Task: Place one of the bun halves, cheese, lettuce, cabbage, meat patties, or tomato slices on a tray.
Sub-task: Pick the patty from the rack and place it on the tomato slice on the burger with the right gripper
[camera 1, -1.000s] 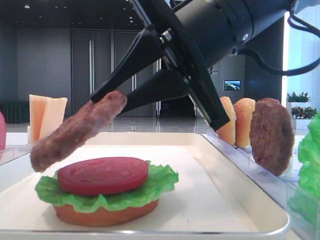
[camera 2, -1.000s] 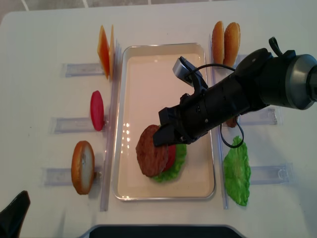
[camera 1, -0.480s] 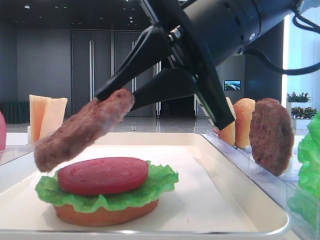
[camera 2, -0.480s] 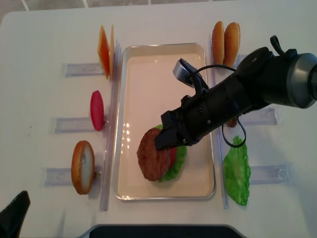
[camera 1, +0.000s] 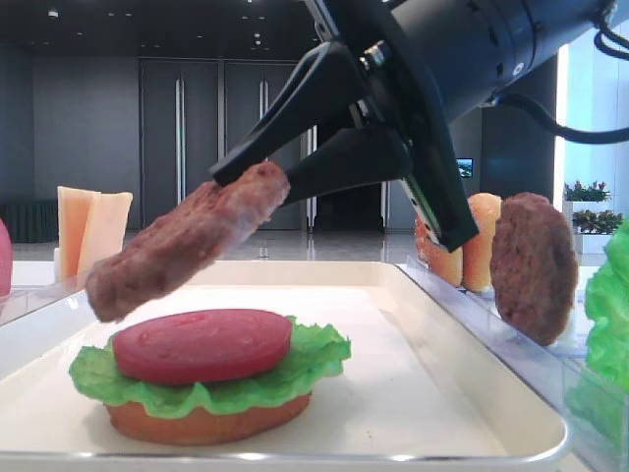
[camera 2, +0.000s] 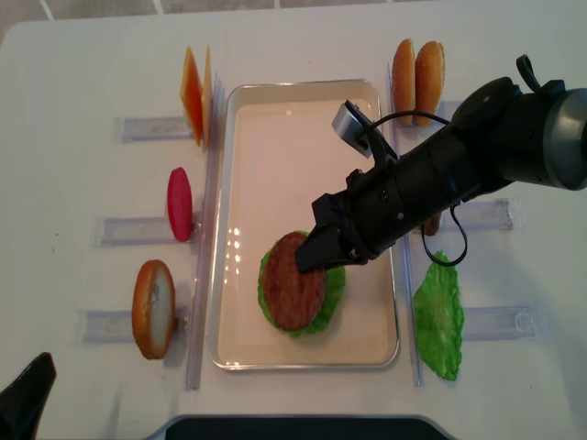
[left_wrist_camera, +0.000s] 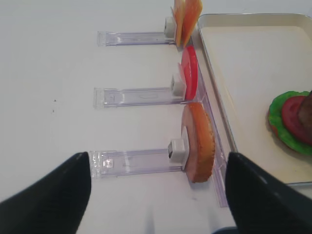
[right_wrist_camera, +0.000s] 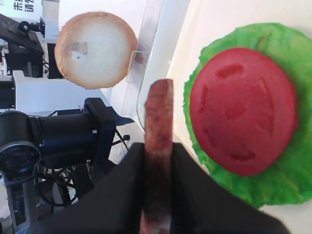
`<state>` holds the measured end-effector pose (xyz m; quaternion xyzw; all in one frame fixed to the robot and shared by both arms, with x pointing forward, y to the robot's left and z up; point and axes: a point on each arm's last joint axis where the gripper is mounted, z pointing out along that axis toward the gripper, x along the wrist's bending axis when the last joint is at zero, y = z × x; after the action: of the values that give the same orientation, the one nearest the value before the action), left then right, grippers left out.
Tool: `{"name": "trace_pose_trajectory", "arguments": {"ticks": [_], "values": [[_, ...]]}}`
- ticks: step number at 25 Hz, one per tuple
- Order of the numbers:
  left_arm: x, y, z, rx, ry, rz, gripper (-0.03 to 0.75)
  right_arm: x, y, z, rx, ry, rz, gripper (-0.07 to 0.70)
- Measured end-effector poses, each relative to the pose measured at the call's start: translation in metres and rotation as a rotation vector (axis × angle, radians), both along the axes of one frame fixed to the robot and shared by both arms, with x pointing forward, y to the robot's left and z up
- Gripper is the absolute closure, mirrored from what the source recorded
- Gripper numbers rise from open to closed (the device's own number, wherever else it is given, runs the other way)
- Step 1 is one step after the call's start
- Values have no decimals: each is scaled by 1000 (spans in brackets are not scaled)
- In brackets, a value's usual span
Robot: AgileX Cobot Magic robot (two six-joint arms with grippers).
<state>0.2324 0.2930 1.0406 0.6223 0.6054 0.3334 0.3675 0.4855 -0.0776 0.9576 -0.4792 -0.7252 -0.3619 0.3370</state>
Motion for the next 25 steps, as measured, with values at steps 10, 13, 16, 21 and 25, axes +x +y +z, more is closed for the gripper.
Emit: {"name": "trace_pose_trajectory", "arguments": {"ticks": [10,13,16,21,25], "values": [[0,0,0,0,0,0,55,-1,-1,-1,-12,-6,21,496],[0,0,0,0,0,0,55,-1,-1,-1,-12,-6,21,496],[0,0,0,0,0,0,55,-1,-1,-1,-12,-6,21,496],[0,0,0,0,0,0,62,0,-1,-2,-19,-12,12,496],[0,0,0,0,0,0,91,3,-2,-3,-39,-33,-18,496]]}}
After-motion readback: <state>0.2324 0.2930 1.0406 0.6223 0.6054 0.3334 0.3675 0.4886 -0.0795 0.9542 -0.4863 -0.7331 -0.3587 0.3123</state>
